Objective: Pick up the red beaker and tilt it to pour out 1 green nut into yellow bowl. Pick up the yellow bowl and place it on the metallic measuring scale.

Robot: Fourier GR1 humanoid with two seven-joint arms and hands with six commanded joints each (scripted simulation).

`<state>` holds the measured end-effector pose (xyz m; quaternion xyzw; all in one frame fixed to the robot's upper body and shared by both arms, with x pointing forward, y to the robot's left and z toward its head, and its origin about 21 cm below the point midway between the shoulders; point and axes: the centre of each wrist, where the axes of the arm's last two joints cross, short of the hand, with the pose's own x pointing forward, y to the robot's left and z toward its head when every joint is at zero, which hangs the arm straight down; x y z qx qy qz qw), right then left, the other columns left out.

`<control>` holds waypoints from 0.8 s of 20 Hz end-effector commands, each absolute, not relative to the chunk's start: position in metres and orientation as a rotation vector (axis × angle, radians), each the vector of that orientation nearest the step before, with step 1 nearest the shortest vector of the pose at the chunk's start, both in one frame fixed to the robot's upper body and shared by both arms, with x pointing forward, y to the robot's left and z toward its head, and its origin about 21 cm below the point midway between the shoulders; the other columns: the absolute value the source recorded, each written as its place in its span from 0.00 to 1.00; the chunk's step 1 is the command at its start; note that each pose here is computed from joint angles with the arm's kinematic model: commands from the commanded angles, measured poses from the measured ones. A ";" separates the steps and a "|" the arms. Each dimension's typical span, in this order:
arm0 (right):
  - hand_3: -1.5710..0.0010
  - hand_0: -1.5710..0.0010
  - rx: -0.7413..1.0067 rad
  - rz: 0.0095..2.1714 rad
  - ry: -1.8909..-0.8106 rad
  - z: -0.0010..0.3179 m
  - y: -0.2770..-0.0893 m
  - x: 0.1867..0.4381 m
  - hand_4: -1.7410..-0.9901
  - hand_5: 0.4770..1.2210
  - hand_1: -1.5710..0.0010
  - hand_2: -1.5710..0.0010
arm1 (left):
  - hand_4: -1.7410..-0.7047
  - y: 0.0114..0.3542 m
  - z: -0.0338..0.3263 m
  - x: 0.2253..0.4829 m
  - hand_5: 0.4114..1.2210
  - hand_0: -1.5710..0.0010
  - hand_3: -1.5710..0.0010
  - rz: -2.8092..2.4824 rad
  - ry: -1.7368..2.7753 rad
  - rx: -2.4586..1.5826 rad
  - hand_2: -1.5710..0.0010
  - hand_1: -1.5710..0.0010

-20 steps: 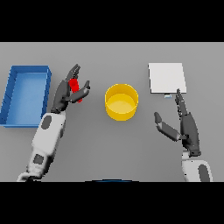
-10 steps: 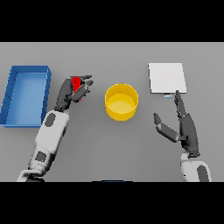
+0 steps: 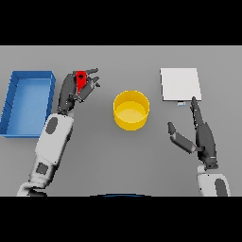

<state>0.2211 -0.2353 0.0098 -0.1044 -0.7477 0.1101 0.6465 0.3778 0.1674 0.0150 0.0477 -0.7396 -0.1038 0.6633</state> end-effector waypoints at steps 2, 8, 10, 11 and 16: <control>1.00 1.00 -0.232 0.256 -1.700 0.009 -0.232 0.221 0.64 0.25 1.00 1.00 | 0.02 0.166 0.032 0.378 0.87 0.01 0.01 -0.347 -1.688 0.154 0.01 0.01; 1.00 1.00 -0.256 0.282 -1.683 0.008 -0.237 0.219 0.65 0.27 1.00 1.00 | 0.01 0.153 0.056 0.380 0.87 0.00 0.01 -0.660 -1.611 0.280 0.00 0.00; 1.00 1.00 -0.244 0.273 -1.688 0.010 -0.234 0.218 0.65 0.27 1.00 1.00 | 0.01 0.151 0.058 0.380 0.87 0.00 0.01 -0.705 -1.592 0.309 0.00 0.00; 1.00 1.00 -0.244 0.273 -1.679 0.012 -0.235 0.220 0.65 0.27 1.00 1.00 | 0.01 0.146 0.059 0.380 0.87 0.00 0.00 -0.735 -1.574 0.340 0.00 0.00; 1.00 1.00 -0.233 0.262 -1.666 0.011 -0.231 0.223 0.65 0.28 1.00 1.00 | 0.00 0.132 0.075 0.383 0.89 0.00 0.00 -1.070 -1.499 0.609 0.00 0.00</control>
